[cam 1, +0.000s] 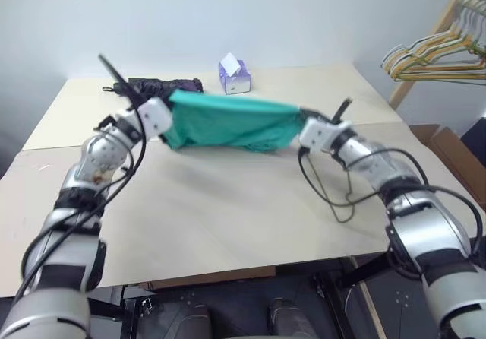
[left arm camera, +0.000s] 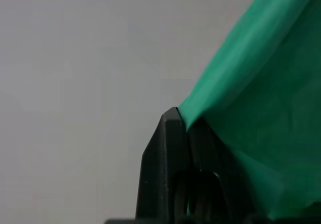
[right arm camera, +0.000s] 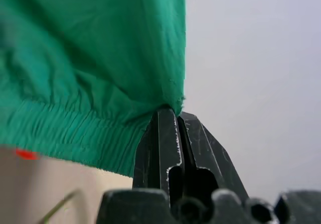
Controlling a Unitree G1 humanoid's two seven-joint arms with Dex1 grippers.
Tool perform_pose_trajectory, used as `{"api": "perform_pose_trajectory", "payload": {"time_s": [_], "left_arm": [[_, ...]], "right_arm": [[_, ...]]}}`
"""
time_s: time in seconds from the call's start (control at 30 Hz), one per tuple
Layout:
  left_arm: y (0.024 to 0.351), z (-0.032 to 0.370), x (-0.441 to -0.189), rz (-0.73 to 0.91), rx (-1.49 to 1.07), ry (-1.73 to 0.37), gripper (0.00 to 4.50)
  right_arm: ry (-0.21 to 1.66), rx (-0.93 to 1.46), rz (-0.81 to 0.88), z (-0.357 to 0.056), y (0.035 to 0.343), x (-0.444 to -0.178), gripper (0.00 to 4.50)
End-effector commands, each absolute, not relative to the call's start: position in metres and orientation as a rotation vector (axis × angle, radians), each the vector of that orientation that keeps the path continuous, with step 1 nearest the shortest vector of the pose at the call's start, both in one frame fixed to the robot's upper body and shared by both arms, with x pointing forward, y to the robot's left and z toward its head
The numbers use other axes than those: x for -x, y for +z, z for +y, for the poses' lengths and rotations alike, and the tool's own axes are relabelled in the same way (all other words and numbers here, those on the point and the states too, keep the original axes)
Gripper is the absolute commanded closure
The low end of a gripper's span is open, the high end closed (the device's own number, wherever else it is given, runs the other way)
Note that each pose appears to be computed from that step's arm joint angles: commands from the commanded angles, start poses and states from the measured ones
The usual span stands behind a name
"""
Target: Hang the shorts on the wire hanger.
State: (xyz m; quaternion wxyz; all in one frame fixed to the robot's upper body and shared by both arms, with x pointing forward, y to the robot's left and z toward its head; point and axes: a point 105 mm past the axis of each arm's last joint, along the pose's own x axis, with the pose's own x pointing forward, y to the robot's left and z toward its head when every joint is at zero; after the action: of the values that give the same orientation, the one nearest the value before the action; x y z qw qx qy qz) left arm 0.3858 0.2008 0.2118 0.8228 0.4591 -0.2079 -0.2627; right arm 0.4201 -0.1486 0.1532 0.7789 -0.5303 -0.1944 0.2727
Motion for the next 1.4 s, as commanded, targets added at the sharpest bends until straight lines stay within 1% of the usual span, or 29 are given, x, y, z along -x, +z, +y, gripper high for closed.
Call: {"api": "perform_pose_trajectory", "payload": {"time_s": [0.03, 0.17, 0.23, 0.33, 0.43, 0.53, 0.7, 0.97, 1.0, 1.1, 1.23, 1.33, 1.4], "left_arm": [[0.224, 0.203, -0.354, -0.41, -0.947, -0.729, 4.5], [0.193, 0.207, -0.316, -0.178, -0.989, -1.006, 4.5], [0.176, 0.214, -0.292, -0.01, -1.031, -1.169, 4.5], [0.162, 0.224, -0.265, 0.18, -1.075, -1.332, 4.5], [0.155, 0.225, -0.244, 0.295, -1.077, -1.453, 4.5], [0.151, 0.218, -0.231, 0.313, -1.045, -1.516, 4.5], [0.139, 0.207, -0.207, 0.34, -0.978, -1.616, 4.5], [0.124, 0.202, -0.194, 0.346, -0.931, -1.666, 4.5], [0.123, 0.2, -0.192, 0.335, -0.923, -1.672, 4.29], [0.122, 0.194, -0.19, 0.327, -0.899, -1.679, 3.62], [0.13, 0.194, -0.192, 0.32, -0.88, -1.675, 2.37], [0.145, 0.196, -0.2, 0.303, -0.842, -1.639, 1.42], [0.157, 0.194, -0.208, 0.263, -0.8, -1.605, 0.78]], "right_arm": [[0.697, 1.157, -0.479, -0.147, 0.156, -0.403, 4.48], [0.835, 1.177, -0.452, -0.147, 0.137, -0.384, 4.48], [0.905, 1.21, -0.442, -0.147, 0.128, -0.373, 4.48], [0.979, 1.261, -0.431, -0.147, 0.118, -0.362, 4.48], [1.026, 1.3, -0.423, -0.149, 0.111, -0.353, 4.48], [1.071, 1.333, -0.41, -0.151, 0.105, -0.345, 4.48], [1.198, 1.355, -0.366, -0.156, 0.082, -0.315, 4.48], [1.205, 1.318, -0.338, -0.154, 0.077, -0.3, 4.48], [1.201, 1.312, -0.328, -0.154, 0.076, -0.299, 4.5], [1.198, 1.302, -0.318, -0.155, 0.076, -0.297, 3.8], [1.21, 1.286, -0.293, -0.158, 0.079, -0.292, 2.47], [1.224, 1.266, -0.242, -0.165, 0.079, -0.288, 1.47], [1.223, 1.233, -0.194, -0.17, 0.081, -0.286, 0.79]]}}
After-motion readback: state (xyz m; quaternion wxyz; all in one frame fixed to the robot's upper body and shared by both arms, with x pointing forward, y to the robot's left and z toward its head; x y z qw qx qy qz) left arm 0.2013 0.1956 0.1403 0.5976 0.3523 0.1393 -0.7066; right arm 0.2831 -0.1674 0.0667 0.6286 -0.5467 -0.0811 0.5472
